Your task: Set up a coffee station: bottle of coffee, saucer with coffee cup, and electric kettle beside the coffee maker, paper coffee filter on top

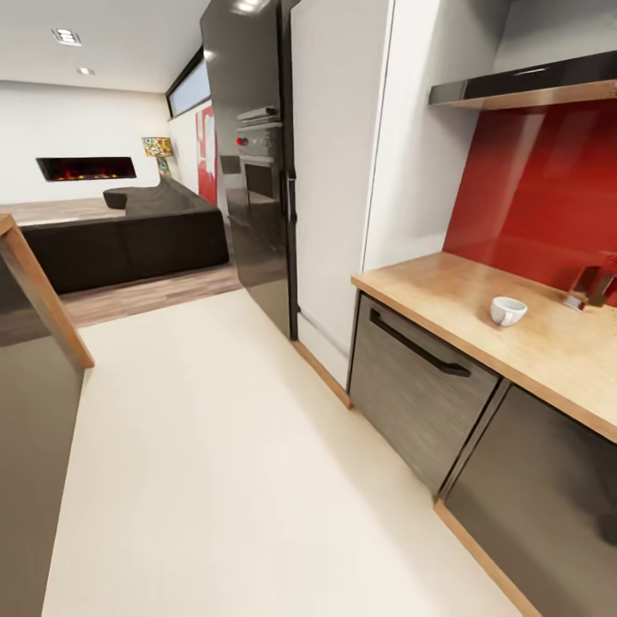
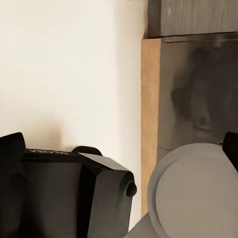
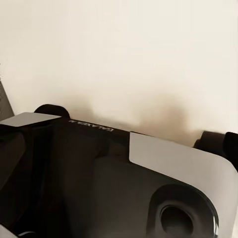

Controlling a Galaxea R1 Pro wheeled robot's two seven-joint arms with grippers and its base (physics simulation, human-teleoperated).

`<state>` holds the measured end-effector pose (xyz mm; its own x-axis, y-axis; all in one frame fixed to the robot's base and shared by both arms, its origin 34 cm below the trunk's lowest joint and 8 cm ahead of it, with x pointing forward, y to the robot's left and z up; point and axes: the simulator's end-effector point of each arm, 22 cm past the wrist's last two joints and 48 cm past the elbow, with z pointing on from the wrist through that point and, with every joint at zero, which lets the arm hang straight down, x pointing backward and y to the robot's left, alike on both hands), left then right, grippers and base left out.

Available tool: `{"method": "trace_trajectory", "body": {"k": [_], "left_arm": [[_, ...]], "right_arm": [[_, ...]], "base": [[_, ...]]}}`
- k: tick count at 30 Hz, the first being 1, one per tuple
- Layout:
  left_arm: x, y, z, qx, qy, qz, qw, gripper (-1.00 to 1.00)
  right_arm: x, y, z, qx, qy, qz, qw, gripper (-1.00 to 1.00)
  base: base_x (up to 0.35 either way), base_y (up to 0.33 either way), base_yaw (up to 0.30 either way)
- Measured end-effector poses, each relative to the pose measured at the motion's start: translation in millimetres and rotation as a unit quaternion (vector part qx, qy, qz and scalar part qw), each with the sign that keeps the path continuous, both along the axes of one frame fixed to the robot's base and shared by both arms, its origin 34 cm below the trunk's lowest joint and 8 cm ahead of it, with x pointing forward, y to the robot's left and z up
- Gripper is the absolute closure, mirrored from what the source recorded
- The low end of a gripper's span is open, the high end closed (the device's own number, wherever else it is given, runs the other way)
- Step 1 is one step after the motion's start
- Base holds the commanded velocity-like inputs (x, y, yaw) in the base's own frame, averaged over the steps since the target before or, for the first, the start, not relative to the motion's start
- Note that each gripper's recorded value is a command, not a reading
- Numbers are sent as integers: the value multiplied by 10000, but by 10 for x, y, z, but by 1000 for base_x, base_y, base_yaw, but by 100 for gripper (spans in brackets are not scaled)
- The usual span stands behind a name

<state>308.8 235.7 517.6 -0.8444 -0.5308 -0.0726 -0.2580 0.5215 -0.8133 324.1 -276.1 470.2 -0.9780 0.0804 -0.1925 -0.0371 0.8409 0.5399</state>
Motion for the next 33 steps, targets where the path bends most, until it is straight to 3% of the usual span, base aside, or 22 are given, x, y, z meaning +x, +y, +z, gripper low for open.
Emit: {"method": "trace_trajectory", "body": {"k": [19,33], "left_arm": [[0,0,-1,0,2,-1,10000,-100],[1,-1,-1,-2,2,-1,10000,-100]], "right_arm": [[0,0,-1,1,3,0,10000,-100],[2,-4,-2,-2,3,-1,10000,-100]], "base": [[236,151,-271],[42,24,-271]]}}
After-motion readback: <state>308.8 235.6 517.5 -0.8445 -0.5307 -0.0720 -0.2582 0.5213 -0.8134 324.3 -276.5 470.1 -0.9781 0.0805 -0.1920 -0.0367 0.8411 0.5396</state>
